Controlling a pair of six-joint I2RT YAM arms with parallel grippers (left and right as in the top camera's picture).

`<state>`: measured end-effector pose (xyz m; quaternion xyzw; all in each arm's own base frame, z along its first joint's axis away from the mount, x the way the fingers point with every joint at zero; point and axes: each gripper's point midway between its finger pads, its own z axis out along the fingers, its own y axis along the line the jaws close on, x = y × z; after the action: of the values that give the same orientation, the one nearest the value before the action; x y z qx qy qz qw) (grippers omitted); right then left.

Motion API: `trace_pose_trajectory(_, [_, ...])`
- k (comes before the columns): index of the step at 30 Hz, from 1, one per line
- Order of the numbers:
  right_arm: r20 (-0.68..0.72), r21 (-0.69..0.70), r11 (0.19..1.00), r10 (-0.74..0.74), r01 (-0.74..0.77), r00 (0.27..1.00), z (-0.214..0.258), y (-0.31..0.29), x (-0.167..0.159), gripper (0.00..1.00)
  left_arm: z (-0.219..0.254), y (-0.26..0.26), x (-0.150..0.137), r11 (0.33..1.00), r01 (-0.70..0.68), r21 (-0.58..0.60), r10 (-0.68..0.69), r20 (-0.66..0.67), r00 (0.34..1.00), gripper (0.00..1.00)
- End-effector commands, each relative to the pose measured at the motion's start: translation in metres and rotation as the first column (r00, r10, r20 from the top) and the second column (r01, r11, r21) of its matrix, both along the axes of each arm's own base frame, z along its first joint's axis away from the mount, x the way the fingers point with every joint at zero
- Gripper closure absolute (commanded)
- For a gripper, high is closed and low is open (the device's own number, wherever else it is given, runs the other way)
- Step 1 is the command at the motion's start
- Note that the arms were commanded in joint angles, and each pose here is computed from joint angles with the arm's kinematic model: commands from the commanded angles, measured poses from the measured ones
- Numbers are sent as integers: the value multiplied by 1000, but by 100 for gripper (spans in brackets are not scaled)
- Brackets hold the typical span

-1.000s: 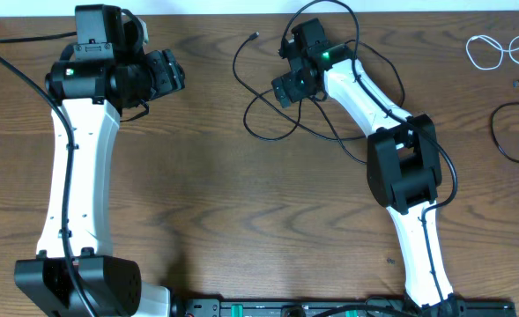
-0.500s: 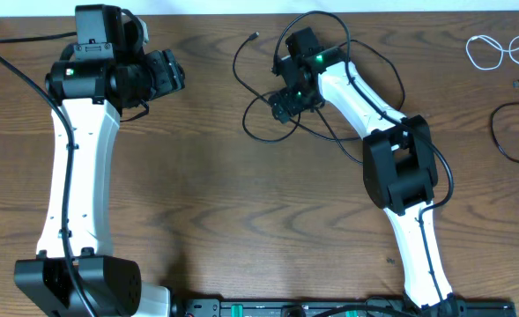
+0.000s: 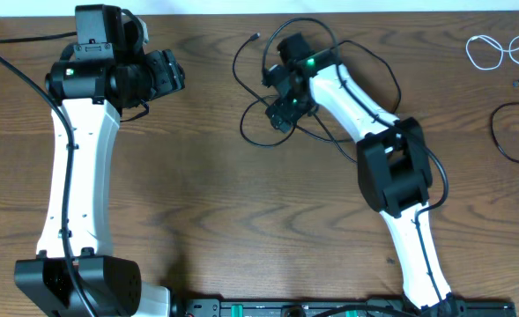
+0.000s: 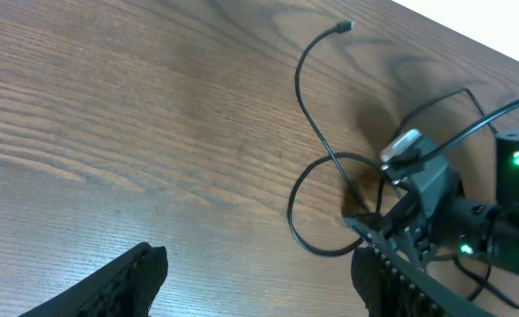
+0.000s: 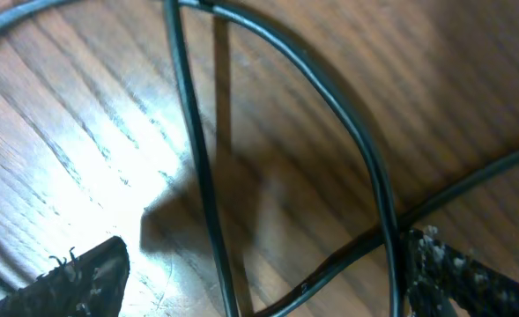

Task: Untangle cables
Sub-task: 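Grasp the black cable bundle with the right gripper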

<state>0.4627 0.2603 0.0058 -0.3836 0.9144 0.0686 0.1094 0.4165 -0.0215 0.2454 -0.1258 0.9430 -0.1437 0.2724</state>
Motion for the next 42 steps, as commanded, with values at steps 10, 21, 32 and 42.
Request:
trace_pose_trajectory(10, [-32,-175,982,-73,67,997,-46,-14,-22,78,-2,3,0,1000,11,17,-11,-5,1000,27])
trace_pose_trajectory(21, [32,-158,872,-464,463,885,-33,-27,-6,99,-2,3,1,1000,11,18,-11,-4,1000,27])
trace_pose_trajectory(32, [-62,205,858,-468,470,882,99,-38,26,99,-2,3,1,1000,11,18,-11,0,1000,27])
trace_pose_trajectory(42, [46,396,774,-555,495,831,254,-153,6,99,1,3,6,1000,10,19,-11,22,1000,27])
